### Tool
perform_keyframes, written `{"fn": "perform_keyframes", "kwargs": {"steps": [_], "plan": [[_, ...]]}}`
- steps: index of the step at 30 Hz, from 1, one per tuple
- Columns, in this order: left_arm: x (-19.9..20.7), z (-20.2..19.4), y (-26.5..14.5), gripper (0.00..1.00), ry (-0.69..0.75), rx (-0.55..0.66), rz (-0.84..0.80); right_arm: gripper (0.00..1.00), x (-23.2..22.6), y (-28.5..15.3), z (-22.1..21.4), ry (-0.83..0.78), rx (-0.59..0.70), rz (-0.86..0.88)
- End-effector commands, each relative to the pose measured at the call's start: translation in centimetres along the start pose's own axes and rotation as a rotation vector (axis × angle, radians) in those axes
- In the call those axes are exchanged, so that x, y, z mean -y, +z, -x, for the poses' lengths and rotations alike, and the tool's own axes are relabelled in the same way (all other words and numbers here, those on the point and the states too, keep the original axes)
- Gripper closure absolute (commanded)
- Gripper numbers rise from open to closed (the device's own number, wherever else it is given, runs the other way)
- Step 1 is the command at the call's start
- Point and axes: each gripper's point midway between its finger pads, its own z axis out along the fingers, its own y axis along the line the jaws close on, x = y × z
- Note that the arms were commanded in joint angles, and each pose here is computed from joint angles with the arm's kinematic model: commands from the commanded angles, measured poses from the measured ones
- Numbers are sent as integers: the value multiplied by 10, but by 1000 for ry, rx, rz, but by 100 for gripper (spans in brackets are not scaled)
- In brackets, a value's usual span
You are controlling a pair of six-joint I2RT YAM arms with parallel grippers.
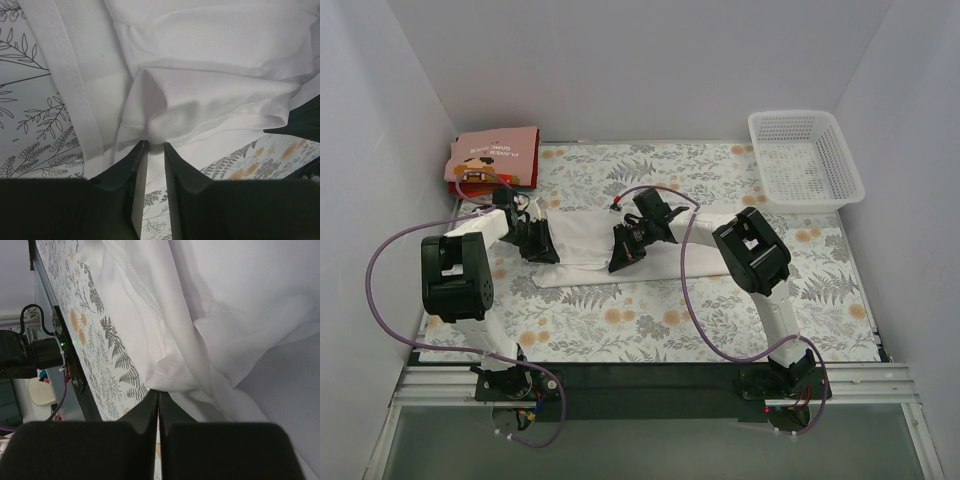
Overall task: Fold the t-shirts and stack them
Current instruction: Fold the tshirt
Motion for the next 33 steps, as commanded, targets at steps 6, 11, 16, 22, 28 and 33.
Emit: {"fn": "perform_keyframes", "kwargs": {"steps": [6, 11, 16, 22, 28, 33], "plan": [[9, 17, -10, 97, 22, 43, -19, 99, -15, -10, 16, -49, 41, 50], [17, 31, -18, 100, 31, 71, -37, 99, -18, -19, 25, -56, 65, 61], [23, 49, -17, 100, 32, 68, -67, 99, -19, -33, 38, -68, 109, 60], [42, 79, -19, 100, 18, 88, -165, 99, -13, -43, 46, -70, 136, 57], [53, 113, -11, 100, -34, 118, -235, 98, -7, -67, 39, -91, 164, 35], [60, 131, -20, 80, -36, 174, -271, 91, -3, -95, 32, -125, 186, -1]]}}
